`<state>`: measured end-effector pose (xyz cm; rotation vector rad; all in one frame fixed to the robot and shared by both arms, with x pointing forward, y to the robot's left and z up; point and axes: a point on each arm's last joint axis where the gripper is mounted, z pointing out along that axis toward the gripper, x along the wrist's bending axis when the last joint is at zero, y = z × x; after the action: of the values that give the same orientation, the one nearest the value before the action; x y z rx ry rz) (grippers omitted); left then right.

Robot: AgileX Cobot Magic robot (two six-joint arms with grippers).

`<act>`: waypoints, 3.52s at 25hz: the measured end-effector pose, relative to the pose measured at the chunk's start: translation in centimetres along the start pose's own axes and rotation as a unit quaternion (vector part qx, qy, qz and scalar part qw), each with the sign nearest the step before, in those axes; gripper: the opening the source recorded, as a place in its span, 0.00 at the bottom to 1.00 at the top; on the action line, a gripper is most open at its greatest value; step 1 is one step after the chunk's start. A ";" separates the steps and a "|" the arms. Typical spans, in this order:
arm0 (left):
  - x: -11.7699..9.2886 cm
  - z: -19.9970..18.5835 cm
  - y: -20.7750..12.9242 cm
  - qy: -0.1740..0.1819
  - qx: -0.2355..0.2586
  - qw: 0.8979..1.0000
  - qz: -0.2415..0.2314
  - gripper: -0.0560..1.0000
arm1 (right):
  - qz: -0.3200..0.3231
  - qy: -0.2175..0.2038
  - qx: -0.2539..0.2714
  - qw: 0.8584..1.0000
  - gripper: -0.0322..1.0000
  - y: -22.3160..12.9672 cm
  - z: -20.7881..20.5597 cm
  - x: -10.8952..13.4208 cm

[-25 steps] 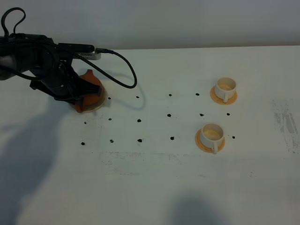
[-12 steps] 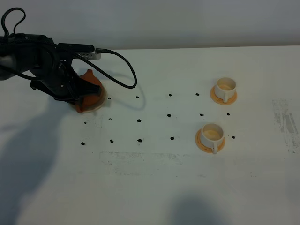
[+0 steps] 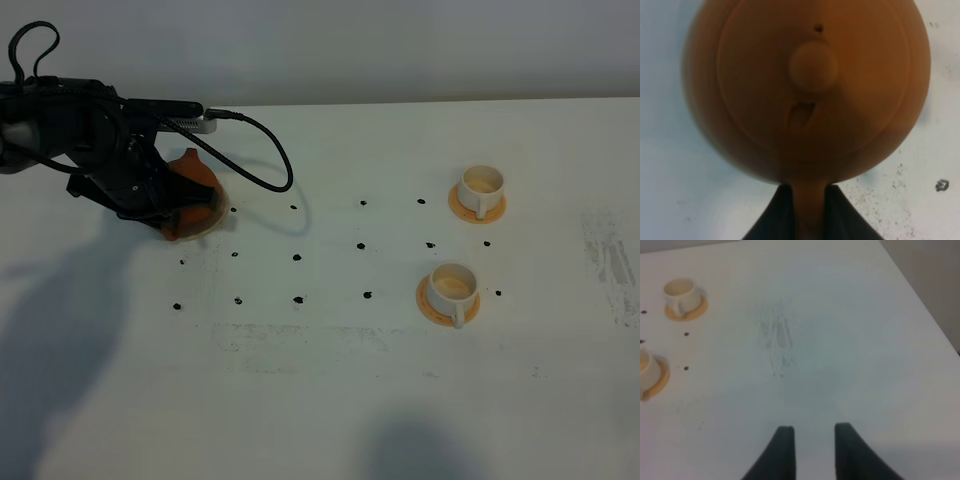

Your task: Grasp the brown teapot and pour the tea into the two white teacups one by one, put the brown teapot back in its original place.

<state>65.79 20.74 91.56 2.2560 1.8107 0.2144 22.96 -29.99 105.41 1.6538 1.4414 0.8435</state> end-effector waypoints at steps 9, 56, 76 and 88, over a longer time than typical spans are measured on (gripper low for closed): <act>0.0 0.0 0.0 0.000 0.001 1.000 0.017 0.14 | 0.000 0.000 0.000 1.000 0.24 0.0 0.0 0.0; -2.1 -4.4 0.3 -0.003 -0.101 0.984 0.149 0.14 | 0.000 0.000 0.000 1.000 0.24 0.0 0.0 0.0; -10.2 -6.2 2.4 -0.086 -0.147 0.910 0.378 0.14 | 0.000 0.000 0.000 1.000 0.24 0.0 0.0 0.0; -14.2 -4.7 3.3 -0.130 -0.152 0.862 0.466 0.14 | 0.000 0.000 0.000 1.000 0.24 0.0 0.0 0.0</act>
<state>64.49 6.71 97.47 2.5504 0.3991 0.3050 22.96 -29.98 105.41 1.6540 1.4417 0.8445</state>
